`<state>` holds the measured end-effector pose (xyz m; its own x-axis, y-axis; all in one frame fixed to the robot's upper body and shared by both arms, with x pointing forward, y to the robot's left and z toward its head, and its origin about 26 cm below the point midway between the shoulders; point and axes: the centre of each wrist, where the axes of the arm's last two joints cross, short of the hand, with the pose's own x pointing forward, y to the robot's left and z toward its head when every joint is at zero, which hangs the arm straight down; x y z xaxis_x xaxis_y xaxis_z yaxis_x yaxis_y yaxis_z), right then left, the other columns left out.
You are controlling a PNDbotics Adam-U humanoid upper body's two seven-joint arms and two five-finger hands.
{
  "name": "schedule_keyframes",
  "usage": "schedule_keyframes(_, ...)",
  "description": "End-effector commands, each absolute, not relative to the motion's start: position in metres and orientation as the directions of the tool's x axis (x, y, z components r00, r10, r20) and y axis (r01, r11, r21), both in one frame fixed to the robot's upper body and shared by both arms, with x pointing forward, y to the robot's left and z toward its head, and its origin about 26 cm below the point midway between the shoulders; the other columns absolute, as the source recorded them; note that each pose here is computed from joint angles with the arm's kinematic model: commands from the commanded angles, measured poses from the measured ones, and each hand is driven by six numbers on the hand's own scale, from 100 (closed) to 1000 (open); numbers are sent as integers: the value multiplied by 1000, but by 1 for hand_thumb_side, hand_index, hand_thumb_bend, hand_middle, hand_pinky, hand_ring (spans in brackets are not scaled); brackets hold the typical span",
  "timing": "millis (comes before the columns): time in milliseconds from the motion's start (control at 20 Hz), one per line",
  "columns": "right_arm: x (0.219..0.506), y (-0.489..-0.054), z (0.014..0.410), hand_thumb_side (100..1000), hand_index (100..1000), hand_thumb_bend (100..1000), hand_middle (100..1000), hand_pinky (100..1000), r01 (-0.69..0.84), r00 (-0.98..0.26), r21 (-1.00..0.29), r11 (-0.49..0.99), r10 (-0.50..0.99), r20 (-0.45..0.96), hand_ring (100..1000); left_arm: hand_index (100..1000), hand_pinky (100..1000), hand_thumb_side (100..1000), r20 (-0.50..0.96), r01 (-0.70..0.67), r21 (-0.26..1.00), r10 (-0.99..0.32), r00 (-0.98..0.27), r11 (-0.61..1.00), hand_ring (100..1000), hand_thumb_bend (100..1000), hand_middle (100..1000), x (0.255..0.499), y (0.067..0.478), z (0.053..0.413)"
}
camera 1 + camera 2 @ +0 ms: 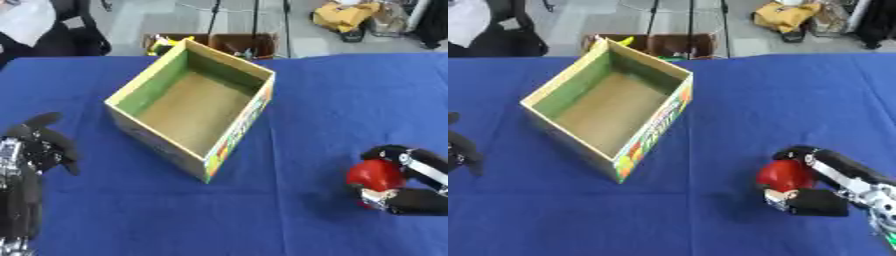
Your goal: Pick up objects on the table and place them in the box.
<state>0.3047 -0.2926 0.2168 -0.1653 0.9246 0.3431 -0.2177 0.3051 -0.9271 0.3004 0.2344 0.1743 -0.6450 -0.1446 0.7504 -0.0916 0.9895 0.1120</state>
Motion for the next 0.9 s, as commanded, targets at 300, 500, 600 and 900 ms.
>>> schedule_keyframes(300,302,-291,225,390,896,100,918,649,-144,-191,-924,355,906,378,717,766,320,1000,731,-86,119,-146,-667,989,428,100,440,298,232,182)
schedule_keyframes(500,300,-289,227,344,887,100,909,637,-107,-195,-923,371,902,385,702,766,320,1000,731,-86,119,-146,-666,989,428,100,440,298,232,182)
schedule_keyframes(600,300,-289,227,344,886,100,909,635,-97,-192,-922,375,902,387,701,766,320,1000,731,-85,119,-145,-666,989,428,100,440,298,232,182)
schedule_keyframes(900,297,-286,234,326,875,100,891,600,-51,-209,-928,369,905,371,661,766,321,1000,731,-84,119,-144,-667,989,429,100,441,299,232,183)
